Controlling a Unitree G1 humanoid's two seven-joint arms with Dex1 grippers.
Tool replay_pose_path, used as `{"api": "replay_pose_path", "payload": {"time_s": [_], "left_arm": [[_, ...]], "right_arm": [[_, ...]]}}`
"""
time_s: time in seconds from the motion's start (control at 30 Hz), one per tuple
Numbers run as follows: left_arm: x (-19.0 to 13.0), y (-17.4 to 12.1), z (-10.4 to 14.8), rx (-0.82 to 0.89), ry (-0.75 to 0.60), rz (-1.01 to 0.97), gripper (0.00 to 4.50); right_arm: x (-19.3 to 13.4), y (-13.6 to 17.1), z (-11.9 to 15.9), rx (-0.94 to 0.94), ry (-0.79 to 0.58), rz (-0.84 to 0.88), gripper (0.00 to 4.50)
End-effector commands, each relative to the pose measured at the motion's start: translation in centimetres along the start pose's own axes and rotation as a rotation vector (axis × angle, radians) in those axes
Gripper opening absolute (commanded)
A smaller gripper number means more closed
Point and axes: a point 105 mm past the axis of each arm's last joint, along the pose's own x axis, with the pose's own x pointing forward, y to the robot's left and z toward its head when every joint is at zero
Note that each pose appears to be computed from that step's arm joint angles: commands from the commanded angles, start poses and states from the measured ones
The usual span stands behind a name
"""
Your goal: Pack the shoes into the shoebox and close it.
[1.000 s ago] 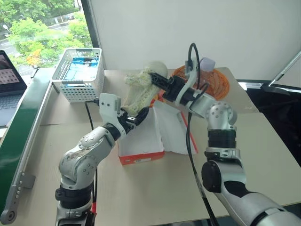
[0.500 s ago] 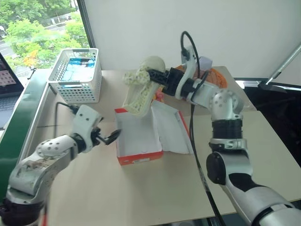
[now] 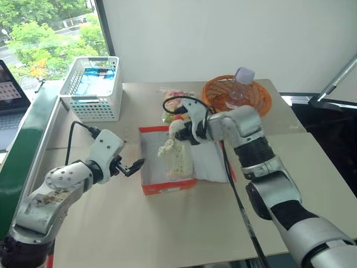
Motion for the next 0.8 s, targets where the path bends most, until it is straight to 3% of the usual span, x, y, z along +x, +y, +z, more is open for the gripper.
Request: {"api": "replay_pose_path", "payload": {"time_s": [0.03, 0.47, 0.5, 0.57, 0.8], "left_arm": [[-0.2, -0.4, 0.9, 0.017, -0.040, 0.028, 4.50], [-0.5, -1.5, 0.4, -0.038, -0.044, 0.075, 4.50], [-0.6, -1.5, 0.4, -0.038, -0.042, 0.080, 4.50], [-0.6, -1.4, 0.4, -0.045, -0.043, 0.086, 4.50], [-0.3, -1.1, 0.6, -0.028, -0.047, 0.074, 4.50]], "right_arm": [[-0.7, -0.2, 1.1, -0.041, -0.002, -0.025, 0.47], [2.2, -1.3, -0.7, -0.032, 0.039, -0.088, 0.47], [2.2, -1.2, -0.6, -0.026, 0.038, -0.088, 1.45], [2.2, -0.8, -0.1, -0.021, 0.015, -0.082, 1.96], [1.6, -0.2, 1.3, 0.052, -0.047, -0.050, 4.41]]}}
